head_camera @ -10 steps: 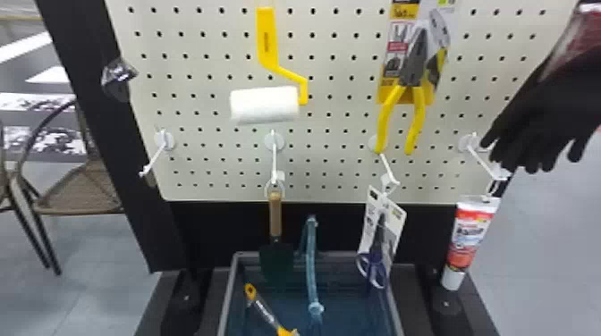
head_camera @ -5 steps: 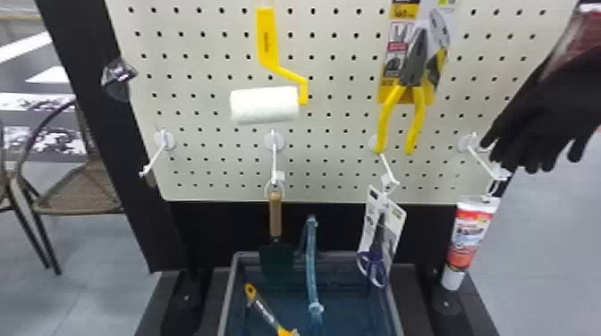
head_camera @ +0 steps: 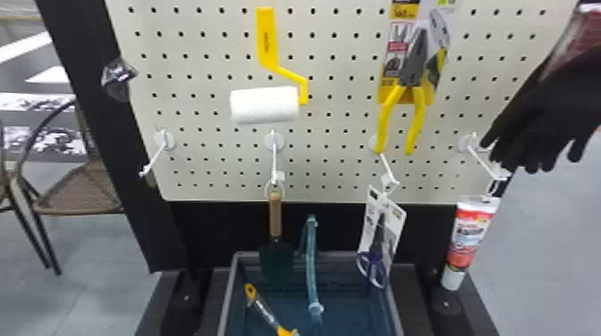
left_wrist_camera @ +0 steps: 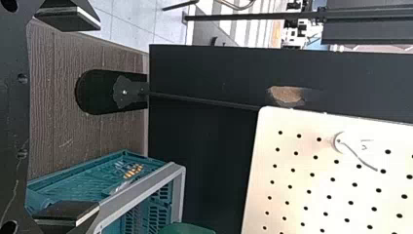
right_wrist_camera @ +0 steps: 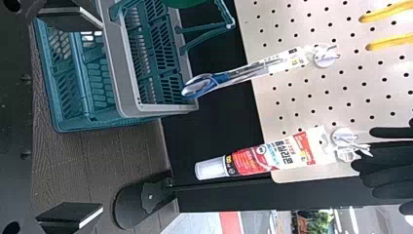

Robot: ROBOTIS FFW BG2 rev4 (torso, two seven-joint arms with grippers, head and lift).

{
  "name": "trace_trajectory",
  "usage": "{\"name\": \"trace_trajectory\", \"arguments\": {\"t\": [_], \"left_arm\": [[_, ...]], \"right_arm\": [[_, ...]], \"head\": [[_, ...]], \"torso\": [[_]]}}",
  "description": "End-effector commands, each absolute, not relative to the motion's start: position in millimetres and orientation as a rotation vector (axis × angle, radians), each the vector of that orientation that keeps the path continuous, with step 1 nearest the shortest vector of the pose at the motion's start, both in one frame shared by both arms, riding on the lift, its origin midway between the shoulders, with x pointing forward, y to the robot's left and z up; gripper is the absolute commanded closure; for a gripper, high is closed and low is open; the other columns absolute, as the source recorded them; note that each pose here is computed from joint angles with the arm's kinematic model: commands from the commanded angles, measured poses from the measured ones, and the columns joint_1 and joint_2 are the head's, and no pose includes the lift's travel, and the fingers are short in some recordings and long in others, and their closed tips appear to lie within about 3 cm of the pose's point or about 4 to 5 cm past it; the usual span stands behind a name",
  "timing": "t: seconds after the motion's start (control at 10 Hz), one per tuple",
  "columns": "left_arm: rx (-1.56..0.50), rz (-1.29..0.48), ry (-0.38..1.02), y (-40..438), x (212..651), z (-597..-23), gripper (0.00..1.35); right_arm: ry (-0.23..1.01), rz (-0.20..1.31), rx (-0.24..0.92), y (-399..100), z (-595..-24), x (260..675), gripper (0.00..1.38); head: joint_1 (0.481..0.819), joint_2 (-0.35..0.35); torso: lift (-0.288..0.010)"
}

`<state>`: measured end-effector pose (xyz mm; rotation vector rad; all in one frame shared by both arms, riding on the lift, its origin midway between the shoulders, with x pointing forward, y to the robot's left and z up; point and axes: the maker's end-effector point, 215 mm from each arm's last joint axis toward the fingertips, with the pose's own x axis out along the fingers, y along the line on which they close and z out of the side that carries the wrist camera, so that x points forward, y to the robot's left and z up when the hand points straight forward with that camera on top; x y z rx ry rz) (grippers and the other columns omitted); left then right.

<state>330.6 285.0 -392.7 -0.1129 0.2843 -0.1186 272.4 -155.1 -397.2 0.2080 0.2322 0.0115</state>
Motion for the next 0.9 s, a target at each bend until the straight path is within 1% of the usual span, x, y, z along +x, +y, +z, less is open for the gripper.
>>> {"name": "trace_trajectory", "arguments": {"t": [0.0,0.8], "left_arm": [[-0.113,-0.119,0.284,285.0,330.6,-392.7,0.0],[-0.113,-0.119,0.284,285.0,330.6,-392.7,0.0]], "right_arm": [[0.232,0.012,0.208,-155.1,-397.2,272.4,0.0],[0.232,0.012,0.208,-155.1,-397.2,272.4,0.0]], "head": [[0.549,0.0],[0.549,0.0]], "torso": [[-0.1],[-0.1]]}}
